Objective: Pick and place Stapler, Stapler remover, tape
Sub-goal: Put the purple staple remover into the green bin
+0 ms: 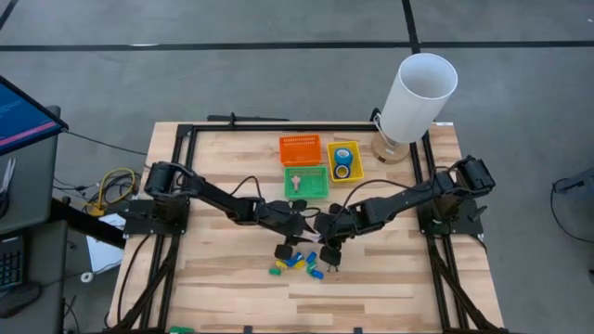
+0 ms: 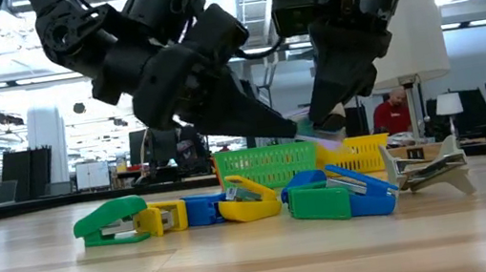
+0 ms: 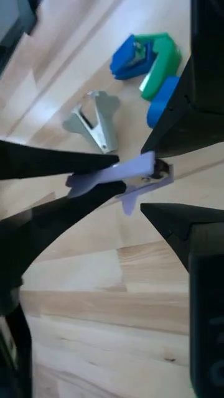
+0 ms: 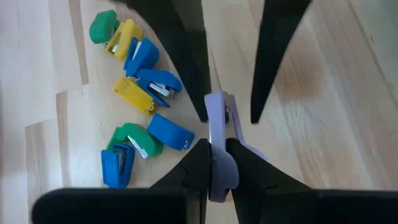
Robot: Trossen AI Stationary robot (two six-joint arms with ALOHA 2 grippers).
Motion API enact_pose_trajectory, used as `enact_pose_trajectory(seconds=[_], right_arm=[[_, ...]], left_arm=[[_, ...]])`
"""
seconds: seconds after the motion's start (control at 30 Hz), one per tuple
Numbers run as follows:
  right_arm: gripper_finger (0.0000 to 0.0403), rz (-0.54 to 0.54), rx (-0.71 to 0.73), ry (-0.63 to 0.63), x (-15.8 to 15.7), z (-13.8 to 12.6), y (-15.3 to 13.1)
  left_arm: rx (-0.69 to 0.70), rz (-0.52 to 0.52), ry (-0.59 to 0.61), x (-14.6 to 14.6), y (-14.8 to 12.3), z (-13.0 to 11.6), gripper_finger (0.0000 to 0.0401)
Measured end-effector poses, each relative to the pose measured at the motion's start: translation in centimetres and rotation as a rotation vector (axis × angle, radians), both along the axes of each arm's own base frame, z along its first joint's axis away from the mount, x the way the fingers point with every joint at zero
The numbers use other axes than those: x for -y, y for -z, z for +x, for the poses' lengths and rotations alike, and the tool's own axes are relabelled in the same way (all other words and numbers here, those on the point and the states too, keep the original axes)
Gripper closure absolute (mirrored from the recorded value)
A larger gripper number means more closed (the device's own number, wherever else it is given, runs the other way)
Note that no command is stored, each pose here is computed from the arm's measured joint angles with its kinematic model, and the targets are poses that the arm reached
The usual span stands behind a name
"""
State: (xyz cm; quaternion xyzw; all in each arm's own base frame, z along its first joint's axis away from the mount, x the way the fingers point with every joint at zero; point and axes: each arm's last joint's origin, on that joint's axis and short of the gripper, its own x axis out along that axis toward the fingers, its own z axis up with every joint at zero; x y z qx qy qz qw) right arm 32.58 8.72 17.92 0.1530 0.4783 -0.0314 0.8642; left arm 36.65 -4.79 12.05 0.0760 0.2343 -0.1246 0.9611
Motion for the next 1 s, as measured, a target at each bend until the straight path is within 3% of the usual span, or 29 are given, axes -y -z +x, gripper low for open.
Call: enact_pose_trajectory(seconds=[0.23,0.6,1.0], right_arm=[[0.0369,-0.002,-0.019,-0.004,-0.1,-0.2,0.1],[0.0365,-0.005,-0.010,-0.009,-0.2,-0.2,0.0],[0.0343,-0.016,-0.001,-0.043,-0.7,-0.2,0.0]], left_arm=[[-0.010,0.001,0.000,0.2,1.2,2.1,0.0283],[0.012,-0.001,0.002,0.3,-0.1,2.1,0.0286],[0.011,-0.003,0.004,0.3,-0.1,2.1,0.0357]])
